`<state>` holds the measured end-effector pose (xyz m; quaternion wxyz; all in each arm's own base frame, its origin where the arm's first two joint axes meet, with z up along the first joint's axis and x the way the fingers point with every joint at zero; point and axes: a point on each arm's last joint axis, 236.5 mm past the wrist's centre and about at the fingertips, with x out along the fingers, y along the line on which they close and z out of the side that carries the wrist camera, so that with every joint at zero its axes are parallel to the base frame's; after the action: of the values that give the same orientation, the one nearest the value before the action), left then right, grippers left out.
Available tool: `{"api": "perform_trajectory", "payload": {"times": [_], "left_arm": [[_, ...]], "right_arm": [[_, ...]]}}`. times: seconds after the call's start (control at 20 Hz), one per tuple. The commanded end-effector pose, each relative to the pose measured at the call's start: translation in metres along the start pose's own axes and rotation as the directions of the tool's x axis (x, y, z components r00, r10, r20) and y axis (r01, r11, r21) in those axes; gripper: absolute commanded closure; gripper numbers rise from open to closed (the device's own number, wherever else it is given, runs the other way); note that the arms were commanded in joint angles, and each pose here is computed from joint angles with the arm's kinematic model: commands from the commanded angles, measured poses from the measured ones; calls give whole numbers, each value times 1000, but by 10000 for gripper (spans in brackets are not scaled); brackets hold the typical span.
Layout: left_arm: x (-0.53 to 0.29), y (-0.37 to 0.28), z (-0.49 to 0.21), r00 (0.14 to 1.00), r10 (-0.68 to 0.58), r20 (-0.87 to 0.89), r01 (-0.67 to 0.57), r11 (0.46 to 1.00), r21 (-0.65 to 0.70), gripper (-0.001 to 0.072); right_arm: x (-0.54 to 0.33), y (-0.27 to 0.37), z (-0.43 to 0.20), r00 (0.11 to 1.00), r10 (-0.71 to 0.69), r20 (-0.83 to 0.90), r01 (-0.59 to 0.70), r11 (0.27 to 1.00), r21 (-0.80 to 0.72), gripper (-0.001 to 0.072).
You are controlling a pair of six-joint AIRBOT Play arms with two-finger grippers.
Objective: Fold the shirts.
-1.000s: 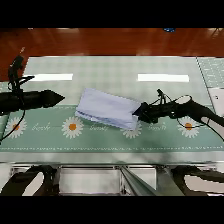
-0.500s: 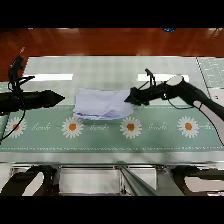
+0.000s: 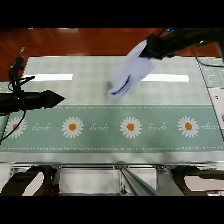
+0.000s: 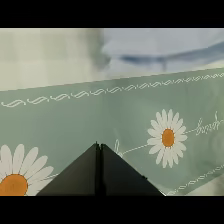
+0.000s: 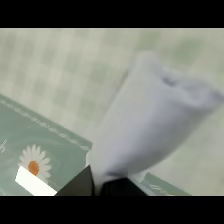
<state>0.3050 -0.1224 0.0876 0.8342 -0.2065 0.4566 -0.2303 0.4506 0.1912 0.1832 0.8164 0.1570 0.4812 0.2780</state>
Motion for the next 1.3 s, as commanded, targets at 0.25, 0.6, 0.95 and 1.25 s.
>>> {"api": "perform_trajectory", "payload": {"times": [0.25,0.6,0.95,1.25], "left_arm": [[0,1,0,1000,3,-1,-3,1000,9,693],[0,1,1,1000,5,5,-5,1000,9,693],[0,5,12,999,19,51,-20,1000,9,693],[0,7,18,997,27,77,-30,999,30,693]], "right_arm": [[-169,-92,22,943,-253,215,198,948,250,691],[-261,-157,-40,898,-414,150,294,817,497,692],[-299,-199,-107,834,-552,-22,430,624,653,693],[-302,-228,-239,728,-603,-328,590,305,748,692]]}}
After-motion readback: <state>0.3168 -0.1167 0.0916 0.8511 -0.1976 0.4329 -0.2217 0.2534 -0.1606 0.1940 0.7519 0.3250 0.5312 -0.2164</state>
